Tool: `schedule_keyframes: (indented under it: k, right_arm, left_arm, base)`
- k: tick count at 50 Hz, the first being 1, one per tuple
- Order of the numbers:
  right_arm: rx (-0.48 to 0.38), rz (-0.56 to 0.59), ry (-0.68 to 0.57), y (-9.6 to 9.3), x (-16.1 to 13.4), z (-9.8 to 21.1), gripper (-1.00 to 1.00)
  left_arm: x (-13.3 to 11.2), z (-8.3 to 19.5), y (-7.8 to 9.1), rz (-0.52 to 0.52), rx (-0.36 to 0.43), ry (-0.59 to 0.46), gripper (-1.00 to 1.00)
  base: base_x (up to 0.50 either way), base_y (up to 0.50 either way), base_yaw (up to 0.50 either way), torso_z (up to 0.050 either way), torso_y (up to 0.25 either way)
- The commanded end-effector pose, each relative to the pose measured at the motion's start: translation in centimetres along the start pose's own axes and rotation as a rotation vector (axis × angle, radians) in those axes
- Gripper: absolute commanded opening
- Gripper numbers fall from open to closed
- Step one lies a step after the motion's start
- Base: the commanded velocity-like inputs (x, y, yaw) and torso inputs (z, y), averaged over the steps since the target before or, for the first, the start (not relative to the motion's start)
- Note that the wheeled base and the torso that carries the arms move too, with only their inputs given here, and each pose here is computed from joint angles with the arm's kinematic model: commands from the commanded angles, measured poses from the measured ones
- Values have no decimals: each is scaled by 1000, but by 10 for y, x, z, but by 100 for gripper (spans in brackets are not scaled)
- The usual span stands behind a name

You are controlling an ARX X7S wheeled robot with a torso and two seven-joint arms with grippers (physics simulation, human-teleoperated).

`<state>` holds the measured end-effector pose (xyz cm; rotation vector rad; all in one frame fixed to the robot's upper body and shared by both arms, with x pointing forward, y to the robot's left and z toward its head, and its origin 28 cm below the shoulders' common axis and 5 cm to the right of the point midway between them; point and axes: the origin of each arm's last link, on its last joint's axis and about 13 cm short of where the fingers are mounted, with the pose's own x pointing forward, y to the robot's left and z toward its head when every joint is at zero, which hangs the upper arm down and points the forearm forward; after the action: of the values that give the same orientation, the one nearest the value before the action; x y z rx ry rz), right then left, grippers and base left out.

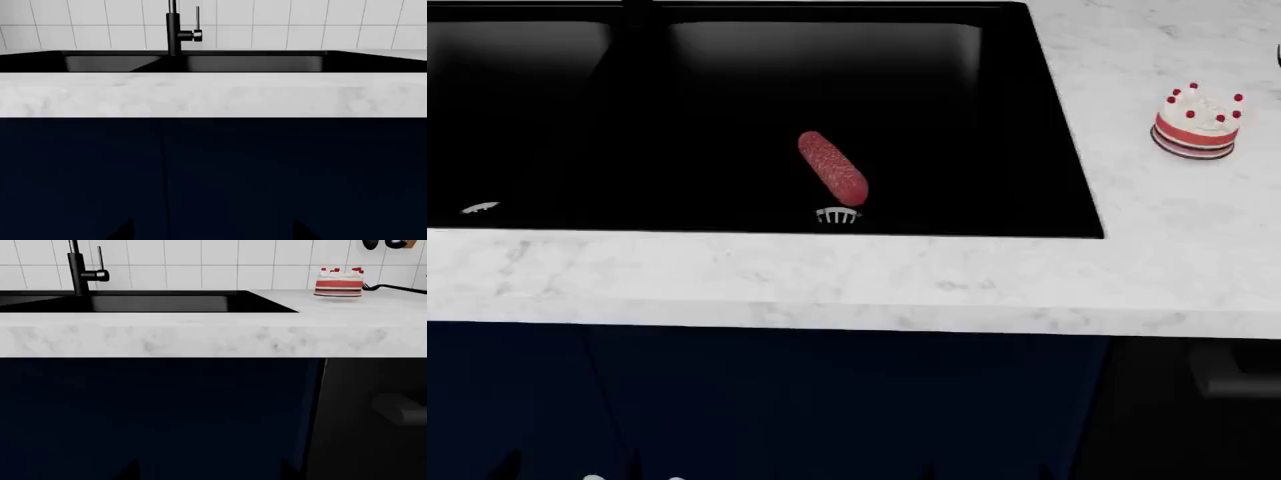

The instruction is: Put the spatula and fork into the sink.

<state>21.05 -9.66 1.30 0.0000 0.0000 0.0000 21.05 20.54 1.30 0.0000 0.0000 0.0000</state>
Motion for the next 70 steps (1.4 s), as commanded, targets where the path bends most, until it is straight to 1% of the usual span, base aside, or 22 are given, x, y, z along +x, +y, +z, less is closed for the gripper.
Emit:
schedule_keyframes:
  k: [1,2,6,16,34,36,42,46,48,50,55,58,60,61,63,65,66,67,68,70]
  right_arm:
    - [0,0,0,0,0,0,100]
    - [-13,0,-2,0,0,0,100]
    - [-28,-7,2,0,-1,-1,100]
    - [-39,-7,-6,1,-2,0,100]
    - [-48,-7,-13,1,-3,3,100]
    - [-49,-6,-14,1,-3,4,100]
    - [-50,-9,-26,0,-5,6,100]
    - [-61,-21,-69,-2,-6,18,100]
    - [-69,-25,-91,-2,-6,25,100]
    - [-67,-26,-122,-3,-8,35,100]
    - [-77,-7,-186,-3,-9,56,100]
    - [-78,0,-210,-3,-10,65,100]
    - [-84,9,-228,-4,-11,74,100]
    - [-85,12,-236,-4,-11,78,100]
    - [-88,16,-250,-5,-12,86,100]
    - [-100,18,-259,-6,-12,96,100]
    - [-80,27,-253,-8,-11,101,100]
    - [-77,25,-245,-9,-11,103,100]
    - [-97,29,-251,-11,-11,109,100]
    - [-86,29,-252,-15,-10,122,100]
  left_arm:
    - [0,0,0,0,0,0,100]
    - [-1,-1,-1,-27,6,-4,100]
    - [-4,-4,-3,-78,58,-6,100]
    - [-6,-6,-3,-89,87,-2,100]
    - [-7,-4,-2,-87,72,-6,100]
    - [-7,-4,-2,-88,90,-5,100]
    - [-8,0,-2,-87,87,-29,100]
    - [-7,15,-1,-74,110,-87,100]
    - [-7,24,0,-66,106,-106,100]
    - [-7,38,1,-54,109,-139,100]
    - [-9,68,-1,-65,112,-195,100]
    - [-8,79,-2,-53,110,-192,100]
    - [-6,87,-2,-23,105,-155,100]
    - [-6,92,-2,-17,118,-137,100]
    - [-6,102,-2,-28,119,-136,100]
    - [-5,113,-3,-51,118,-164,100]
    - [-3,117,-2,-62,112,-174,100]
    - [-1,119,-2,-56,92,-174,100]
    - [3,124,-1,-49,74,-175,100]
    - [9,135,1,-46,85,-187,100]
  base:
    - [0,0,0,0,0]
    - [0,0,0,0,0]
    - [0,0,0,0,0]
    - [0,0,0,0,0]
    - [0,0,0,0,0]
    - [0,0,0,0,0]
    - [0,0,0,0,0]
    - [0,0,0,0,0]
    - [0,0,0,0,0]
    - [0,0,0,0,0]
    - [0,0,0,0,0]
    - [0,0,0,0,0]
    - [0,0,0,0,0]
    - [0,0,0,0,0]
    - [0,0,0,0,0]
    - [0,0,0,0,0]
    - [0,0,0,0,0]
    - [0,0,0,0,0]
    - [0,0,0,0,0]
    - [0,0,0,0,0]
